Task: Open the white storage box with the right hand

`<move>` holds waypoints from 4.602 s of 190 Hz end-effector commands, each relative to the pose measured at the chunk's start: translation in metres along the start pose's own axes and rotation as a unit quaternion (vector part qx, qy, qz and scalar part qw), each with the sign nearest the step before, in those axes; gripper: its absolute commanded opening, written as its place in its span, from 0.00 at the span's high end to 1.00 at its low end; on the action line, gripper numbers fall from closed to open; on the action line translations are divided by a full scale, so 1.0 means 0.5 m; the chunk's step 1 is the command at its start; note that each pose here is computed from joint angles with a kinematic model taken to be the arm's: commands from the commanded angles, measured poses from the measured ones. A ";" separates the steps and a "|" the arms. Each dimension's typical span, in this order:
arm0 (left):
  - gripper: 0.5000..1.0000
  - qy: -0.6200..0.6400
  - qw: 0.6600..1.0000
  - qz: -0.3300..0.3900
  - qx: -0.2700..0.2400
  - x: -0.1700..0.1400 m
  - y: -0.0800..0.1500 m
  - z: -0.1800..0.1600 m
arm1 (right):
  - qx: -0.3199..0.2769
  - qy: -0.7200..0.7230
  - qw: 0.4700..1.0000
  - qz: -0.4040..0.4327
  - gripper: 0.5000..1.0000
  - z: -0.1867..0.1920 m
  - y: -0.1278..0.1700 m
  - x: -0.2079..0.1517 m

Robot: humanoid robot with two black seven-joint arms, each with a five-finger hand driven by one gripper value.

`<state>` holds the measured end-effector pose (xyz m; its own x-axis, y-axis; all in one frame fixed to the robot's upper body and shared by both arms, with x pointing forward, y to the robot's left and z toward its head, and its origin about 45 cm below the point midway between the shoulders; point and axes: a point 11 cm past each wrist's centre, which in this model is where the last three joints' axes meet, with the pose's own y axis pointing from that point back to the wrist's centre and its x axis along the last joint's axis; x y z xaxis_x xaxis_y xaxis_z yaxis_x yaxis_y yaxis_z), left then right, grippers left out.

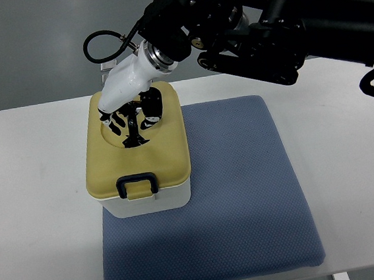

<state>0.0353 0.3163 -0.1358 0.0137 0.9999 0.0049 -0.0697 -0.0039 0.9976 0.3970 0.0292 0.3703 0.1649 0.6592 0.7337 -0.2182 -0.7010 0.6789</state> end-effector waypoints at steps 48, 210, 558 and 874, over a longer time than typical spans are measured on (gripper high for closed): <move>0.00 -0.001 1.000 0.000 0.000 0.000 0.000 0.000 | 0.002 0.008 1.000 0.002 0.99 -0.008 -0.011 0.004; 0.00 0.000 1.000 0.000 0.000 0.000 0.000 0.000 | -0.016 0.063 0.997 0.051 1.00 -0.011 0.057 0.111; 0.00 -0.001 1.000 -0.005 0.000 -0.007 0.000 0.000 | -0.192 -0.337 0.922 0.016 1.00 0.284 0.237 -0.447; 0.00 -0.002 1.000 -0.006 0.000 -0.009 0.000 0.000 | -0.140 -0.506 0.838 0.151 0.17 0.290 0.255 -0.449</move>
<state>0.0351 0.3120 -0.1360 0.0186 0.9998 -0.0072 -0.0687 0.0084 0.9976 0.4649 -0.2415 0.2775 0.7694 -0.0517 0.6367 -0.5416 -0.5812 0.6073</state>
